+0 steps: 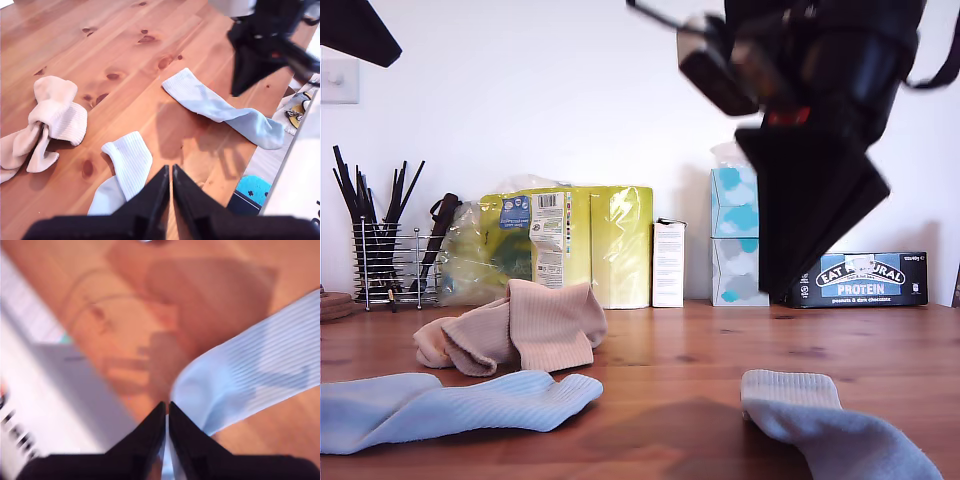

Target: Pair up the socks based on colour and pattern, by placing each sock on top of its pair

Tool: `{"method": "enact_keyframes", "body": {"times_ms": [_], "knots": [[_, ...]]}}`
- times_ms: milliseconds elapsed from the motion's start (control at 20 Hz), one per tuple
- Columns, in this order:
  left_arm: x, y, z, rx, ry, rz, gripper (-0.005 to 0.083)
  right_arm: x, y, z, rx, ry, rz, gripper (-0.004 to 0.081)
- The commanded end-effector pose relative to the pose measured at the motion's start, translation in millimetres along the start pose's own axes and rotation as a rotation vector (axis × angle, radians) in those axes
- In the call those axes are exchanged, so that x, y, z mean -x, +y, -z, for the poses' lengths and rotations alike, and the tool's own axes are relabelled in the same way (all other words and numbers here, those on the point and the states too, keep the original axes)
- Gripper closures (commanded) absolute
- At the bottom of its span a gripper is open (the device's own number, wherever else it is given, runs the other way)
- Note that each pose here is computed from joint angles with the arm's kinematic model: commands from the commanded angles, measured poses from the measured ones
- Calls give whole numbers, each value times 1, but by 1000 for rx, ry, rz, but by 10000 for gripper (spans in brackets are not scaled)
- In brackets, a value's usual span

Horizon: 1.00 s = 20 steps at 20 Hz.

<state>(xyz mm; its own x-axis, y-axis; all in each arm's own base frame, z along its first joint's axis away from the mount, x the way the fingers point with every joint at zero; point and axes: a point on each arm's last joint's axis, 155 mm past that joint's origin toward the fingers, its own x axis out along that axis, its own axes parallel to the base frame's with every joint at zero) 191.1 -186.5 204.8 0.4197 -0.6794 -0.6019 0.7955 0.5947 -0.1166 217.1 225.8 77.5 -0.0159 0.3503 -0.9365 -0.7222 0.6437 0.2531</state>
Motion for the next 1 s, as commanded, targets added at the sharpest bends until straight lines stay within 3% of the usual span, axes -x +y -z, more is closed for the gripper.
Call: {"method": "enact_keyframes", "body": {"times_ms": [0, 300, 700, 950], "knots": [[-4, 1, 2, -1, 8, 4, 797, -14, -17, -1, -41, 3, 30, 783], [-6, 2, 2, -5, 10, 3, 797, -40, -75, -16, -128, -32, 117, 783], [-6, 5, -10, -38, -36, -7, 797, -78, -91, -5, -149, 41, 105, 783], [-6, 5, -11, -40, -40, -8, 797, -88, -103, -24, -100, -25, 129, 783]]}}
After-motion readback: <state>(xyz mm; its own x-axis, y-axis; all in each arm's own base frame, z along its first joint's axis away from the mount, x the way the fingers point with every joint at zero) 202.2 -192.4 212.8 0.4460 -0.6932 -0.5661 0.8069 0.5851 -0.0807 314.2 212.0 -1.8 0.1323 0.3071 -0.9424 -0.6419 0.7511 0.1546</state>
